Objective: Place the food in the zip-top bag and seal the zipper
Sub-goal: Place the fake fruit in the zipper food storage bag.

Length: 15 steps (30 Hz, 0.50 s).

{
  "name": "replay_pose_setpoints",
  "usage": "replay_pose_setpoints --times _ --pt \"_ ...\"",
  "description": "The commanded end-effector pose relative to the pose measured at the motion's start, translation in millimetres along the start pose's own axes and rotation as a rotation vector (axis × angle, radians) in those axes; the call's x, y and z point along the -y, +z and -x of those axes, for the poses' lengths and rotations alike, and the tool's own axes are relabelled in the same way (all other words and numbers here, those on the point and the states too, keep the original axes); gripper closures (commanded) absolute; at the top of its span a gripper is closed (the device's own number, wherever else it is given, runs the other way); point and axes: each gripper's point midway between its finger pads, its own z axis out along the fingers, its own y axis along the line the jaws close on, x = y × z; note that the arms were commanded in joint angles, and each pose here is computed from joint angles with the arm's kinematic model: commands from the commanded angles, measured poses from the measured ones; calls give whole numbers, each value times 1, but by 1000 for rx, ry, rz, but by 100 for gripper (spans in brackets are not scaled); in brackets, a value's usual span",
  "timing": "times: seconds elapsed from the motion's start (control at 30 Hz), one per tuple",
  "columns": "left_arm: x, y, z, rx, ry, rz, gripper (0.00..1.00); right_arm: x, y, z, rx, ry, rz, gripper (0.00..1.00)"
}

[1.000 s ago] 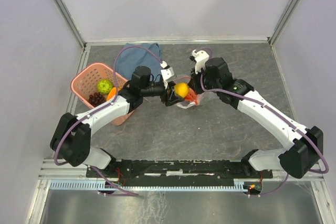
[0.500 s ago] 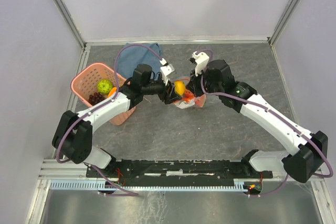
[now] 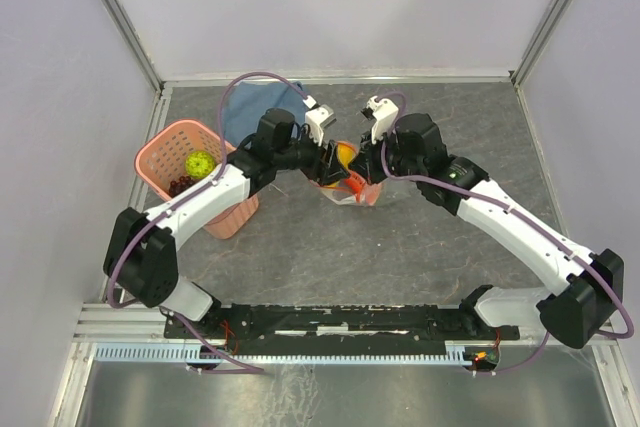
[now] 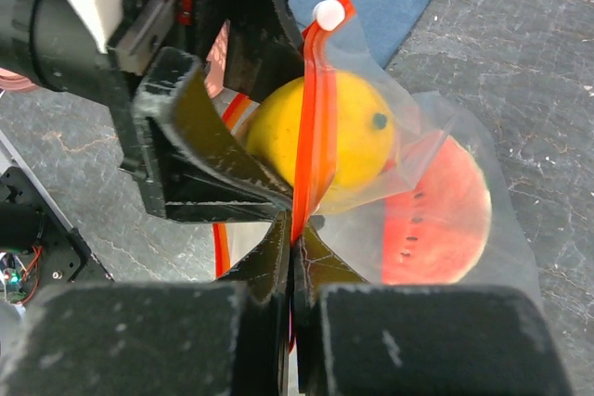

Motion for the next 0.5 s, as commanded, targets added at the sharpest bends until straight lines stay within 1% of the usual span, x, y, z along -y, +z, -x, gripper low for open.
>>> replay_pose_setpoints --times 0.0,0.03,0.1,0.23,0.27,0.3,0.47 --pt "-3 3 0 -52 -134 59 33 -11 3 17 72 20 50 98" --pt "-2 3 -1 -58 -144 66 32 -11 3 17 74 24 49 98" --pt "-2 1 1 -55 -167 90 28 -10 4 18 81 29 41 98" --pt "-2 -7 10 -20 -206 131 23 -6 5 18 85 38 20 99" --pt "-1 -10 12 -11 -212 133 18 -5 5 18 87 39 14 98" --pt "1 -12 15 -3 -214 131 17 -3 6 17 86 41 8 99" --pt "6 -21 23 22 -246 144 15 1 7 14 82 50 -14 98"
